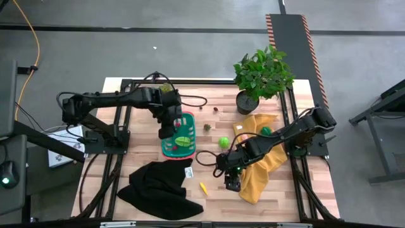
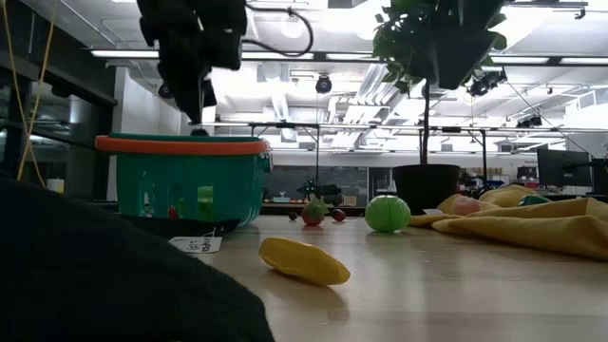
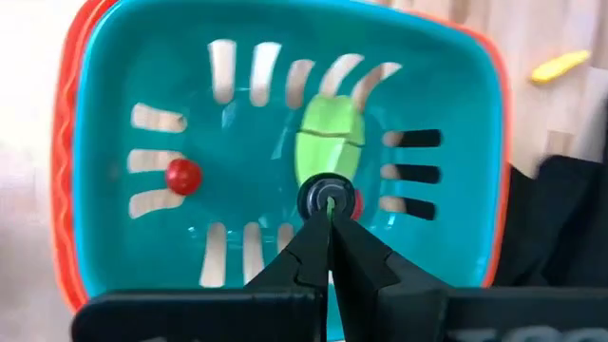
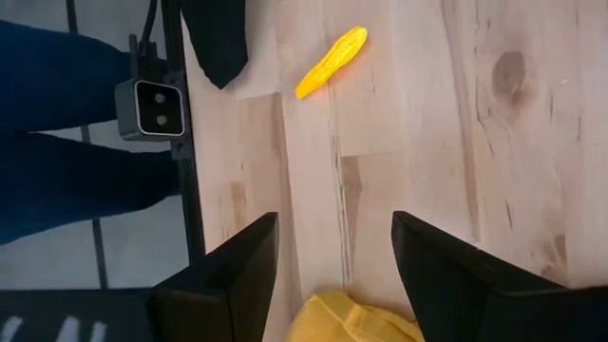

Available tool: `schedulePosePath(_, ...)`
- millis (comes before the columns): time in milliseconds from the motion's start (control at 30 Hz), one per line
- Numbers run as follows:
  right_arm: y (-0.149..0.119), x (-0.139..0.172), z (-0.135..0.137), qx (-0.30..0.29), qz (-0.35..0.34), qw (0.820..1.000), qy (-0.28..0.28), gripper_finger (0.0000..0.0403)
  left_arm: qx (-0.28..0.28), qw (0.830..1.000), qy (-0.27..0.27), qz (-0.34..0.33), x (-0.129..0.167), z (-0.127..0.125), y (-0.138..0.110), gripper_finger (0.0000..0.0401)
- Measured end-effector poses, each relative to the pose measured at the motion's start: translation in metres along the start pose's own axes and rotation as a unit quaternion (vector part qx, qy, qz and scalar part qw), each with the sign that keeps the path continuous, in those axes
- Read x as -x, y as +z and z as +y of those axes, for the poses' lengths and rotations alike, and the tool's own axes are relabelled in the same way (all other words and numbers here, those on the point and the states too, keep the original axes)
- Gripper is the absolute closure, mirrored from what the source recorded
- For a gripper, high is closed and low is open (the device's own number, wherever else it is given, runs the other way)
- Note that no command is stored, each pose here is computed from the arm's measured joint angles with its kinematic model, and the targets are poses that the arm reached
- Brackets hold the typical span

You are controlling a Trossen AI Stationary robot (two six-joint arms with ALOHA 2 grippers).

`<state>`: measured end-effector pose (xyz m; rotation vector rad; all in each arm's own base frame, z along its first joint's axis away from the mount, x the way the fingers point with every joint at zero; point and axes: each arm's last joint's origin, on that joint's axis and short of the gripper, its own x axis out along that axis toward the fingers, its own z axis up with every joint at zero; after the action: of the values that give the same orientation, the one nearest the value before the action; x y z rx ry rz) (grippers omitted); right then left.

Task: Pick and placing Produce into tupperware
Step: Put the black cherry in the green basket

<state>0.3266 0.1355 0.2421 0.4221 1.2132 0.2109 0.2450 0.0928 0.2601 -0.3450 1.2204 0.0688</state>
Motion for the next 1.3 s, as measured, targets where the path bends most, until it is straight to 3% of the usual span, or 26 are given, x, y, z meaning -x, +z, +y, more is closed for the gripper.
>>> schedulePosePath(367,0.002,0.0,0.0,-0.004,-0.018,1.0,-0.015,0.0205,0.011,1.0,-0.001,0.02,-0.019,0.013,-0.015,0.0401)
schedulePosePath(833,0.002,0.0,-0.001,-0.002,-0.02,1.0,-0.016,0.0205,0.001,1.0,0.027,-0.012,-0.024,0.016,-0.008,0.0401)
schedulePosePath(1300,0.003,0.0,-0.001,-0.003,-0.027,0.999,-0.02,0.0205,0.01,0.999,0.025,0.019,-0.041,0.022,-0.005,0.0401)
